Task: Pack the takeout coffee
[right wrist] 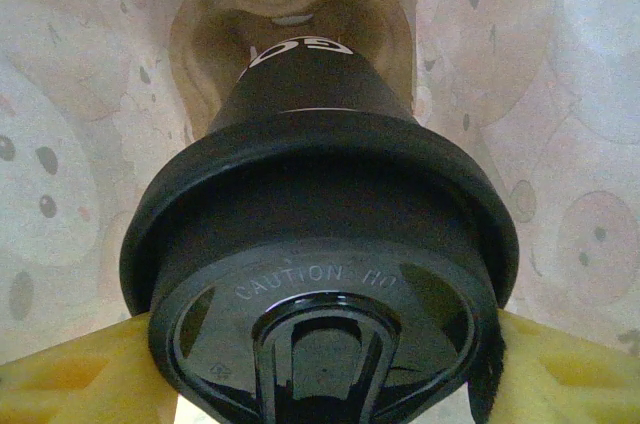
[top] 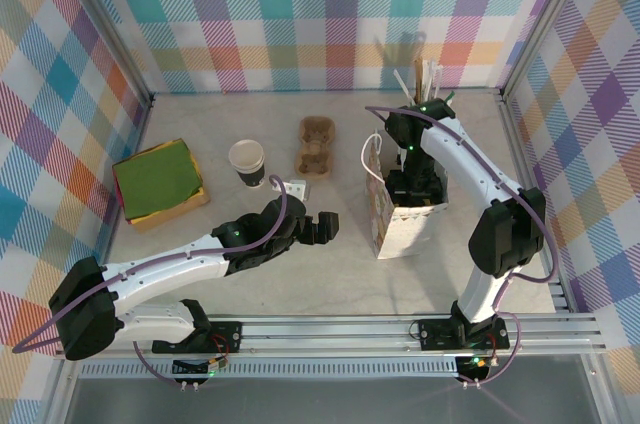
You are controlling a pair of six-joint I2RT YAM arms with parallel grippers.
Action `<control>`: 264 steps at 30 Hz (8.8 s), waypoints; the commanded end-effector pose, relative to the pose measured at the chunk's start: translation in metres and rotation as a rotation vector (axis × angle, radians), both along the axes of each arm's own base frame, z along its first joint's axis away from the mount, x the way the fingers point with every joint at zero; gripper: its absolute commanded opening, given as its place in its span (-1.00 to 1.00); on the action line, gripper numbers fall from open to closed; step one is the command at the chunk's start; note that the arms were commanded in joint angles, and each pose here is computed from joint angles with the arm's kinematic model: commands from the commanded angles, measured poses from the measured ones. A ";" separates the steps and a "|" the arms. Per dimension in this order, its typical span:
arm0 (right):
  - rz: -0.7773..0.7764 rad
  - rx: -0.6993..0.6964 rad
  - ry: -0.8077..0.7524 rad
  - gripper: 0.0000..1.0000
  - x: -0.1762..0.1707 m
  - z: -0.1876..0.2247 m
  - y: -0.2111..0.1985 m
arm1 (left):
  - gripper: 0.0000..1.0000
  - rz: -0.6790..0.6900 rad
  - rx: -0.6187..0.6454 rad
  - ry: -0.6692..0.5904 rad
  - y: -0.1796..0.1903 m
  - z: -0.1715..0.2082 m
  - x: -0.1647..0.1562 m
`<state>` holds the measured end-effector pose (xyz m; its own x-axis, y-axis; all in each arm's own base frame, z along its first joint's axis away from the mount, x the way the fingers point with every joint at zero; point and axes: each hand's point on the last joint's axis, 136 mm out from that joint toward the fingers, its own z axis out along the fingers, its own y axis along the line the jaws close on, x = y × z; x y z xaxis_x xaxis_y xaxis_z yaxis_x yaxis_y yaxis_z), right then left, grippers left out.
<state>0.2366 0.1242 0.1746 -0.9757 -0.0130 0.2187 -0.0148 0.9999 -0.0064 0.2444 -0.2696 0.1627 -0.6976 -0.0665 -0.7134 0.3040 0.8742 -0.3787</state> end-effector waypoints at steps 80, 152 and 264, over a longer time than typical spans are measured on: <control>-0.004 -0.003 0.038 0.34 -0.001 0.001 -0.004 | 0.99 0.012 -0.010 -0.007 0.000 0.006 0.005; 0.000 0.010 0.053 0.34 0.004 -0.017 0.001 | 0.99 0.014 -0.009 -0.007 0.001 0.007 0.004; -0.016 0.046 0.071 0.34 0.006 -0.041 0.007 | 0.99 0.022 -0.005 -0.002 0.004 0.008 0.003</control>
<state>0.2440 0.1283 0.1412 -0.9637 -0.0050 0.2668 0.0012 0.9997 0.0228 0.2437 -0.2685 0.1611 -0.7018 -0.0650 -0.7094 0.2996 0.8766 -0.3767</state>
